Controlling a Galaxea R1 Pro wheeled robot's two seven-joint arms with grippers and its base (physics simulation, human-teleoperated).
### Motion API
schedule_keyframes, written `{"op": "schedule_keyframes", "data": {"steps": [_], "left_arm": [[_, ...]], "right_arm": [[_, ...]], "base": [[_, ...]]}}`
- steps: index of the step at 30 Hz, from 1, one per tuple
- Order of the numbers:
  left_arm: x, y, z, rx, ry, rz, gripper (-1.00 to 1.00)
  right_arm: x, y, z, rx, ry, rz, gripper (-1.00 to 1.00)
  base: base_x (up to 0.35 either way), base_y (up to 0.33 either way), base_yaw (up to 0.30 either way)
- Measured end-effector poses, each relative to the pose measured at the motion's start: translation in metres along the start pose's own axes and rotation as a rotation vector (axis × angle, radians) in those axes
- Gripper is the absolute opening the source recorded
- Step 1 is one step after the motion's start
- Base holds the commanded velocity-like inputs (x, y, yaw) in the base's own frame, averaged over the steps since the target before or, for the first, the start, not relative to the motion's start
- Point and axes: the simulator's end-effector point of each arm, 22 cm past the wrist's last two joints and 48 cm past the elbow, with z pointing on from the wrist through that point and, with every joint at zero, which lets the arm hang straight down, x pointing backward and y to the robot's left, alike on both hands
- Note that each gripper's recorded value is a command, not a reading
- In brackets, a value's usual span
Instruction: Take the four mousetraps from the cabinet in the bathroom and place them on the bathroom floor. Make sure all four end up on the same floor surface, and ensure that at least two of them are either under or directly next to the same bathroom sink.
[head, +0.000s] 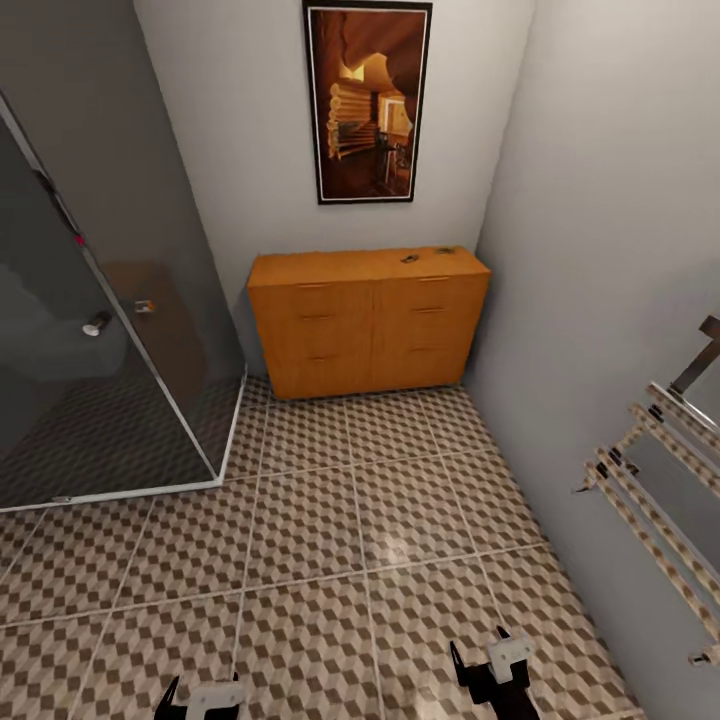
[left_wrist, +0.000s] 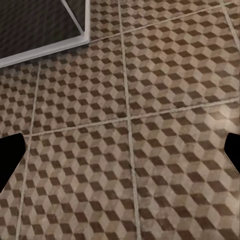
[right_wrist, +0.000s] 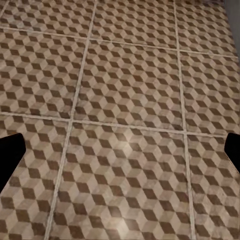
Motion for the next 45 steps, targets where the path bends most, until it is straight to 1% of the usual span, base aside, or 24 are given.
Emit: {"op": "schedule_keyframes", "data": {"steps": [12, 18, 24, 36, 45], "left_arm": [[0.0002, -0.0003, -0.0001, 0.000, 0.001, -0.001, 1.00], [0.0014, -0.0009, -0.0003, 0.001, 0.006, 0.001, 1.00], [0.0041, -0.0010, -0.0003, 0.001, 0.018, 0.007, 1.00], [0.0044, -0.0010, -0.0003, 0.001, 0.020, 0.008, 1.00], [0.0039, -0.0009, -0.0002, 0.000, 0.018, 0.008, 1.00]], "right_arm": [[0.0001, -0.0004, 0.0000, 0.001, 0.000, 0.000, 1.00], [0.0002, -0.0004, 0.0002, 0.000, 0.001, 0.000, 1.00], [0.0002, 0.0001, 0.0003, 0.000, 0.001, 0.000, 1.00], [0.0003, 0.0001, 0.0002, 0.000, 0.001, 0.001, 1.00], [0.0001, 0.0001, 0.0001, 0.000, 0.000, 0.000, 1.00]], "base": [[0.272, -0.174, 0.017], [0.141, -0.107, 0.001], [0.026, -0.020, 0.000], [0.009, 0.000, 0.000], [0.179, 0.116, 0.000]]}}
